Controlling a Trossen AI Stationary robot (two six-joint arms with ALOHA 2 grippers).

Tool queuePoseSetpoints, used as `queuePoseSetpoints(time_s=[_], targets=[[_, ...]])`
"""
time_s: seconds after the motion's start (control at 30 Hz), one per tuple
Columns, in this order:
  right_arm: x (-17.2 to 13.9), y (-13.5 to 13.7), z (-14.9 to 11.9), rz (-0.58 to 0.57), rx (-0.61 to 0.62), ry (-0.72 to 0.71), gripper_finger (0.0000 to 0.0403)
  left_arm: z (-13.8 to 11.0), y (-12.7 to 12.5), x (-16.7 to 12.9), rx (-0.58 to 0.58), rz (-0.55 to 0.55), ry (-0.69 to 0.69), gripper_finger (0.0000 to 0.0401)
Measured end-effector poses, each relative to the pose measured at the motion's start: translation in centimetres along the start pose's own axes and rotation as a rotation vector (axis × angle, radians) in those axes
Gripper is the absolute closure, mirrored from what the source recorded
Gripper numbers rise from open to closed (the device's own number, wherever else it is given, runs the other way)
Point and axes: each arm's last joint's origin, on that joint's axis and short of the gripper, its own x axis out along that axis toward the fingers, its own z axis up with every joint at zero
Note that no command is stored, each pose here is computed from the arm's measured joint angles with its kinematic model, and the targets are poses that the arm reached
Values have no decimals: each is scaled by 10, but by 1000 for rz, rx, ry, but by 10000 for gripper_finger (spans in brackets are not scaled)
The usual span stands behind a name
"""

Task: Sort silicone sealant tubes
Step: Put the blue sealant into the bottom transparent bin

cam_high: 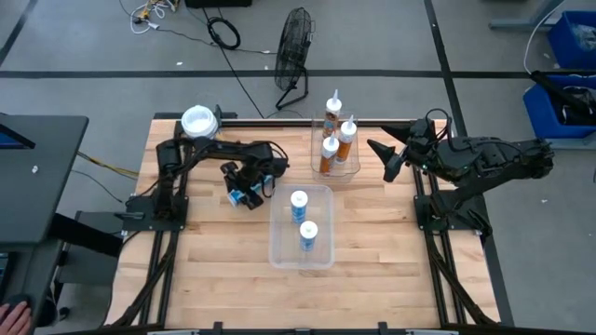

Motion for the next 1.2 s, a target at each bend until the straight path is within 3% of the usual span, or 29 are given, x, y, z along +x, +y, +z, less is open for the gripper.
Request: queuePoseSetpoints(time_s=[0.13, 0.37, 0.57, 0.63, 0.8, 0.93, 1.2], targets=[[0, 0, 0, 0, 0, 0, 108, -4, 10, -19, 3, -4, -119, 149], [2, -2, 1, -18, 13, -6, 108, -9, 35, -66, -25, -132, -539, 149], [4, -3, 4, -27, 52, -21, 108, 4, 49, -92, -69, -227, -837, 149], [5, -4, 4, -32, 68, -25, 108, 8, 51, -96, -39, -212, -898, 149], [6, -5, 5, -31, 126, -28, 108, 11, 51, -97, -70, -238, -930, 149], [6, -4, 5, -28, 171, -29, 108, 13, 46, -94, -31, -203, -918, 149], [8, -3, 4, -40, 168, -30, 108, 34, 24, -64, 39, -204, -755, 149]])
